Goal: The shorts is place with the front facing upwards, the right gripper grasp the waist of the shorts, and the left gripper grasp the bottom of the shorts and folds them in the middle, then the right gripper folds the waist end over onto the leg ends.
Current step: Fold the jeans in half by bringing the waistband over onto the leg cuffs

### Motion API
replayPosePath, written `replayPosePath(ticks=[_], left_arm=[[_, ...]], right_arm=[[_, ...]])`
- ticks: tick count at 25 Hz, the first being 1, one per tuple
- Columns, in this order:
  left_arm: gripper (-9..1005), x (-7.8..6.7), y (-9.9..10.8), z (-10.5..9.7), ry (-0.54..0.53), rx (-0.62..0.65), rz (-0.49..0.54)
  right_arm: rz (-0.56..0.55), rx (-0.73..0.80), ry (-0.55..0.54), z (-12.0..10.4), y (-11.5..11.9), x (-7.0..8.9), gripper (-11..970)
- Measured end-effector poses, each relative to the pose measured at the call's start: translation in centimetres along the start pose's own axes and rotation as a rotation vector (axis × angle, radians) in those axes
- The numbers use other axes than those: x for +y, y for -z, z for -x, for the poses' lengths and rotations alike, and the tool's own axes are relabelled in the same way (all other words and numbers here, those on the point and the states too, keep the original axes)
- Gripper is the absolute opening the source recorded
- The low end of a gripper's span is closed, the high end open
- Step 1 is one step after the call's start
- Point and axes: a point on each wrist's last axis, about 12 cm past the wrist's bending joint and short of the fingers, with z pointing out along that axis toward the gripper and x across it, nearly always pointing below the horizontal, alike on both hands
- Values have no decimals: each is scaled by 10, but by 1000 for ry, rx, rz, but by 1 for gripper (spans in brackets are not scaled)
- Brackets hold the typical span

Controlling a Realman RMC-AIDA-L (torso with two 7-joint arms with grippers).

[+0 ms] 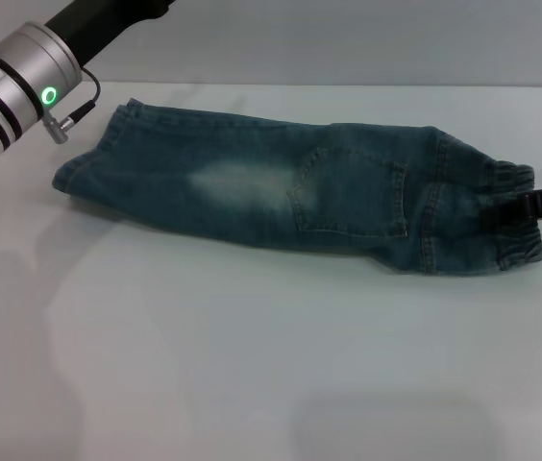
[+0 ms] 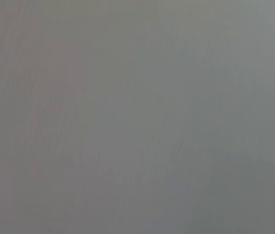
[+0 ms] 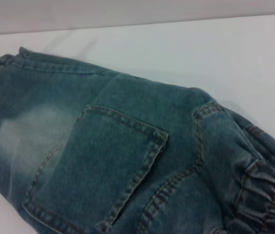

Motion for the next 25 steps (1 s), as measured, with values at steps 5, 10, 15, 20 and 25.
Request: replayPosePath(ticks=[5,10,15,20,25], left_arm=[[845,0,1,-2,6,5,1],[845,1,4,-5,-20,10,5],[844,0,6,-12,-49,30,7],[843,-3,9,-23,-95,63,0],[843,-9,10,-32,-137,122,-42]], right_arm=[[3,4,10,0,0,1,259],[35,17,21,0,5,4,136],[44,10,53,15,32,11,54],[32,9,70,26,53,16,55],[34,11,87,38,66,22,54]])
